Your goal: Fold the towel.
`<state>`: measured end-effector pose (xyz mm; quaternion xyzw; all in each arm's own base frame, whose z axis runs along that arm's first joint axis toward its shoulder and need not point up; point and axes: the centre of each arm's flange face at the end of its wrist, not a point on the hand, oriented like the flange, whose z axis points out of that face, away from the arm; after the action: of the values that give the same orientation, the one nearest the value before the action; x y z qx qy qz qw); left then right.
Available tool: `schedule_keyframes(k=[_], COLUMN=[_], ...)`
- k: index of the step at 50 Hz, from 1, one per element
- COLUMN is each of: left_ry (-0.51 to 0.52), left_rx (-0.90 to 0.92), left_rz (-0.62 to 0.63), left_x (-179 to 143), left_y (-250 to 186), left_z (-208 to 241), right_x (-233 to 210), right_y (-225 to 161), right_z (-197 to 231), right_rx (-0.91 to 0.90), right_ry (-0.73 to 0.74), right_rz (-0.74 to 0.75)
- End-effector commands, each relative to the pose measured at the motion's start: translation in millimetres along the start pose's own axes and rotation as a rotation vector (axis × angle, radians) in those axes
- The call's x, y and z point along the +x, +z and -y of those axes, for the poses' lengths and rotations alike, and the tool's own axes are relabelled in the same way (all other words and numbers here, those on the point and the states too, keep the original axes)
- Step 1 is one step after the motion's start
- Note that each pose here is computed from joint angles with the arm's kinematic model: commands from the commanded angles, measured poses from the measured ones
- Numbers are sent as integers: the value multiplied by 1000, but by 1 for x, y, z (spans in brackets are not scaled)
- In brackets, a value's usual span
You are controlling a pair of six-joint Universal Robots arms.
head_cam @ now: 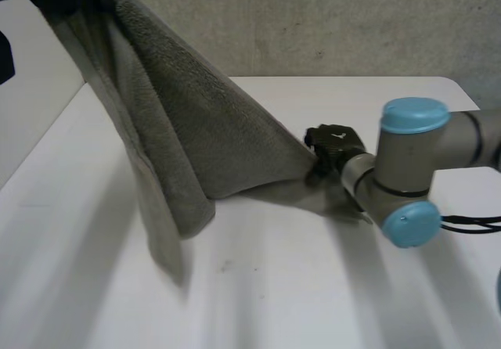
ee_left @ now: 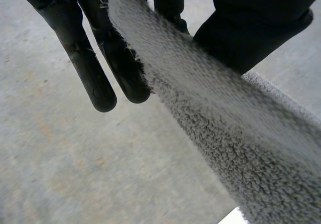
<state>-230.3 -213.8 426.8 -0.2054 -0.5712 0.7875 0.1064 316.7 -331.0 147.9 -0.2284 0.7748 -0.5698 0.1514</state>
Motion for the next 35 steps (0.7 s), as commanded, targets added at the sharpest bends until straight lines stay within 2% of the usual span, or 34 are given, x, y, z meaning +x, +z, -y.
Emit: schedule_keyframes(k=[1,8,13,15,16,18,19,21,23,27,29,35], left_ry=[13,11,9,9,8,8,8,11,10,6,5,-5], left_rx=[-26,-36,-56,-56,-57,-55,-55,-48,-48,-98,-126,-275], left_rz=[62,67,67,68,66,65,65,66,66,64,65,90], left_x=[-20,-21,-22,-22,-22,-21,-21,-21,-21,-20,-21,-29], left_y=[9,10,13,13,13,13,13,11,10,7,6,0], left_z=[-11,-15,-22,-22,-22,-21,-21,-18,-17,-32,-41,-88], right_x=[27,37,54,62,62,58,58,51,47,42,46,54], right_y=[-12,-25,-45,-70,-70,-104,-104,-138,-153,-177,-186,-176], right_z=[-12,-9,31,76,76,114,114,149,163,174,172,156], right_rx=[-73,-105,-35,52,53,106,106,155,165,111,22,-100], right_ry=[28,33,-61,-183,-183,-326,-327,-457,-507,-573,-615,-680], right_rz=[29,50,15,-20,-20,-32,-32,-37,-36,-18,0,28])
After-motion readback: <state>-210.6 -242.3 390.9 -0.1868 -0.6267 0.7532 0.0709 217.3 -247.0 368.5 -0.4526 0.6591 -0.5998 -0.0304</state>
